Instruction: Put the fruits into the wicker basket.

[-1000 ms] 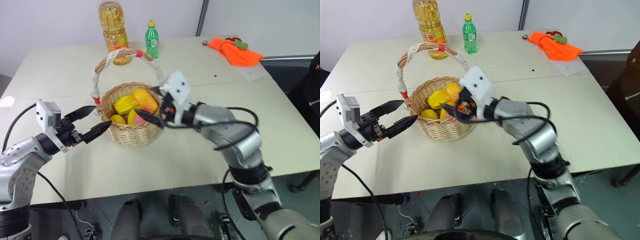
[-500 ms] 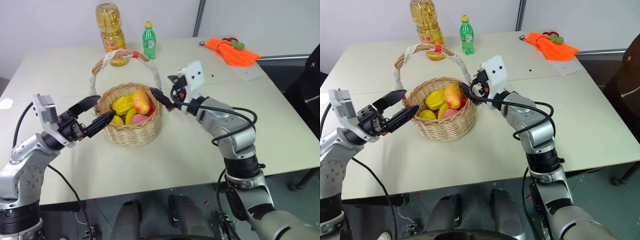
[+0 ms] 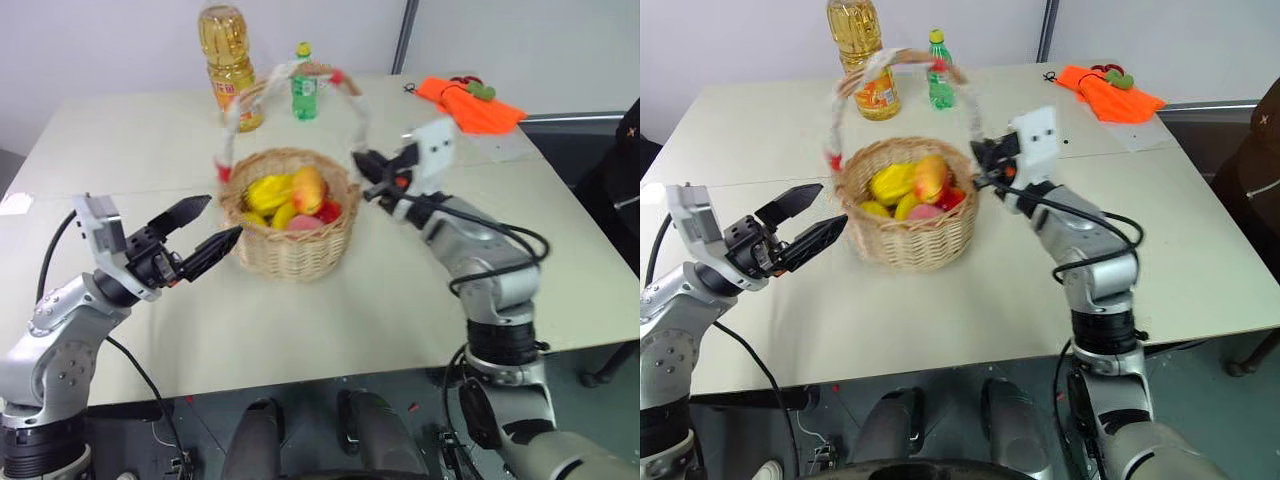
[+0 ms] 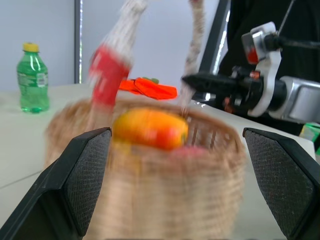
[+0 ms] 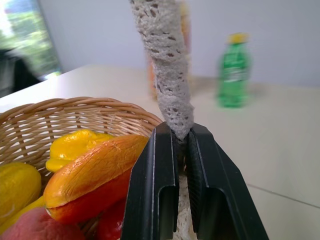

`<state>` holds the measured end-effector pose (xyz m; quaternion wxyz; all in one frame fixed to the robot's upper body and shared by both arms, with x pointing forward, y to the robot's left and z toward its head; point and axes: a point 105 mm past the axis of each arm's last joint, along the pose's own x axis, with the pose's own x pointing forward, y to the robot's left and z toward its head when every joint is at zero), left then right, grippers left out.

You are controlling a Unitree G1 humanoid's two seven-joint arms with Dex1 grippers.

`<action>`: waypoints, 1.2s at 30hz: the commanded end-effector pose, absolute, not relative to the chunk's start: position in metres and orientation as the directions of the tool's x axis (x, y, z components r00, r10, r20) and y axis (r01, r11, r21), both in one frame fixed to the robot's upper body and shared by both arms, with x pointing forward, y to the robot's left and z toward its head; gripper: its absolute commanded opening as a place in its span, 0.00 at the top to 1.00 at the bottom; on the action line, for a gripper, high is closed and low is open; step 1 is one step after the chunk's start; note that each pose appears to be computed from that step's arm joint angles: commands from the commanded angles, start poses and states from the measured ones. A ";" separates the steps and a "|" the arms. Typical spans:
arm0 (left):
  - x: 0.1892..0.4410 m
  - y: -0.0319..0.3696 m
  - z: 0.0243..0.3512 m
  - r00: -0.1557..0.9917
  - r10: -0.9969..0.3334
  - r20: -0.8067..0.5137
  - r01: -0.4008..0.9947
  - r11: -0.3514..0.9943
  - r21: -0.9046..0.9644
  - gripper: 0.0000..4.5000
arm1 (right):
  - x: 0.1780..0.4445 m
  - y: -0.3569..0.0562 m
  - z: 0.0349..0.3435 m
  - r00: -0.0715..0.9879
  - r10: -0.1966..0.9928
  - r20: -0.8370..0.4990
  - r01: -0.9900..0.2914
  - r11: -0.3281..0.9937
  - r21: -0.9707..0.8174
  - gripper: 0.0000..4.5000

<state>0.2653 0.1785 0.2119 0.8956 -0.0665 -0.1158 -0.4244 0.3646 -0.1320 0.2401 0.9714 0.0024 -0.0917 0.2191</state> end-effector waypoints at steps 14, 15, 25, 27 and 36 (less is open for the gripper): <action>0.283 0.160 0.203 0.608 -0.764 0.216 0.779 0.626 0.026 0.00 | 0.362 -0.310 0.243 0.962 -0.188 0.197 0.202 0.978 -0.051 0.52; 0.284 0.162 0.201 0.622 -0.755 0.207 0.769 0.639 0.020 0.00 | 0.360 -0.310 0.244 0.962 -0.182 0.205 0.197 0.979 -0.056 0.41; 0.291 0.222 0.160 0.824 -0.563 0.060 0.563 0.826 0.010 0.00 | 0.302 -0.283 0.216 0.955 0.273 0.114 -0.240 0.941 -0.238 0.29; 0.289 0.239 0.142 0.863 -0.505 -0.013 0.505 0.863 0.017 0.00 | 0.290 -0.252 0.196 0.899 0.438 0.018 -0.415 0.863 -0.287 0.29; 0.275 0.261 0.112 0.912 -0.406 -0.069 0.410 0.909 0.072 0.00 | 0.290 -0.177 0.157 0.745 0.667 -0.033 -0.656 0.723 -0.217 0.29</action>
